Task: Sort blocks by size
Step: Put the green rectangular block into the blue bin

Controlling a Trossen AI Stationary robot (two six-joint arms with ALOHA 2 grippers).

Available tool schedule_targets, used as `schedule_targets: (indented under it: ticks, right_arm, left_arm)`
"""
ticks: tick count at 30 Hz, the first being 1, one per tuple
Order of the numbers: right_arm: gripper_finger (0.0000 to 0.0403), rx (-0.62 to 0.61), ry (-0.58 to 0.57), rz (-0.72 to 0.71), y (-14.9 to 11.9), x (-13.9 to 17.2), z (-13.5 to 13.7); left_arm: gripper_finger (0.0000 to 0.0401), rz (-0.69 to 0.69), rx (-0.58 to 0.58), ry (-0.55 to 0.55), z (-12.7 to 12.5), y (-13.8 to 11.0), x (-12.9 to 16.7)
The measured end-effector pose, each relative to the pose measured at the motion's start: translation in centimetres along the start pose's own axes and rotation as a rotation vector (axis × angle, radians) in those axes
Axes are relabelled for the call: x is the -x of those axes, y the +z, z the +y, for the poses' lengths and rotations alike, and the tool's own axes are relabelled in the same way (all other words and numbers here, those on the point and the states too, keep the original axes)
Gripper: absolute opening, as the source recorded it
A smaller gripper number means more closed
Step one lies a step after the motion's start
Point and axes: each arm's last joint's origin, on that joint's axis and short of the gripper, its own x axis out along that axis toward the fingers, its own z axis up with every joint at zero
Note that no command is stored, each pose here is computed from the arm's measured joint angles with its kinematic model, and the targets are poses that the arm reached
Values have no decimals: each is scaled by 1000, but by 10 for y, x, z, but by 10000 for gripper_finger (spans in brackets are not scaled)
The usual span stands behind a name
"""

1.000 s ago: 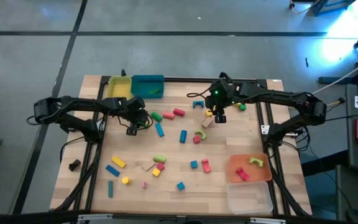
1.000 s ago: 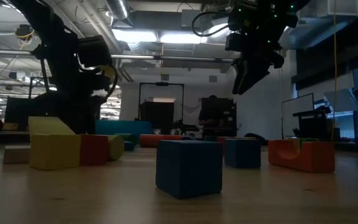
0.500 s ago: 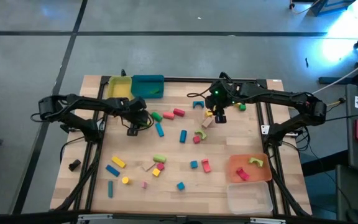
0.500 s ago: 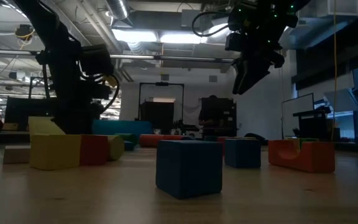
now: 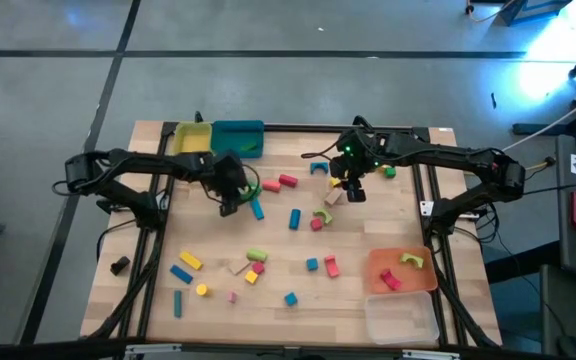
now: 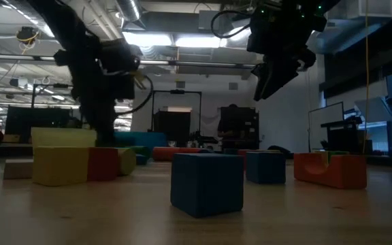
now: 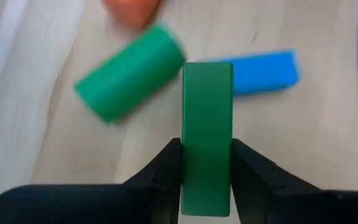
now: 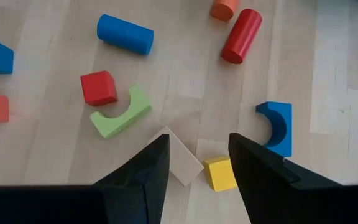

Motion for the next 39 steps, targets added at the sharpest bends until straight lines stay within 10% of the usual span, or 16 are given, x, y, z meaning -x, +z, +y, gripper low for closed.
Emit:
schedule_targets:
  ticks: [7, 14, 25, 39]
  right_arm:
    - [168, -8, 54, 81, -4, -29, -5]
    - [168, 90, 110, 142, -10, -54, -7]
    - [168, 237, 150, 174, -14, -66, -8]
    - [168, 252, 189, 245, -23, -90, -10]
  left_arm:
    - [88, -191, -47, 8, 4, 42, 24]
    - [89, -302, -48, 251, 35, 65, 49]
    - [95, -290, 129, 584, 95, 49, 71]
    - [104, -274, 268, 620, 115, 40, 71]
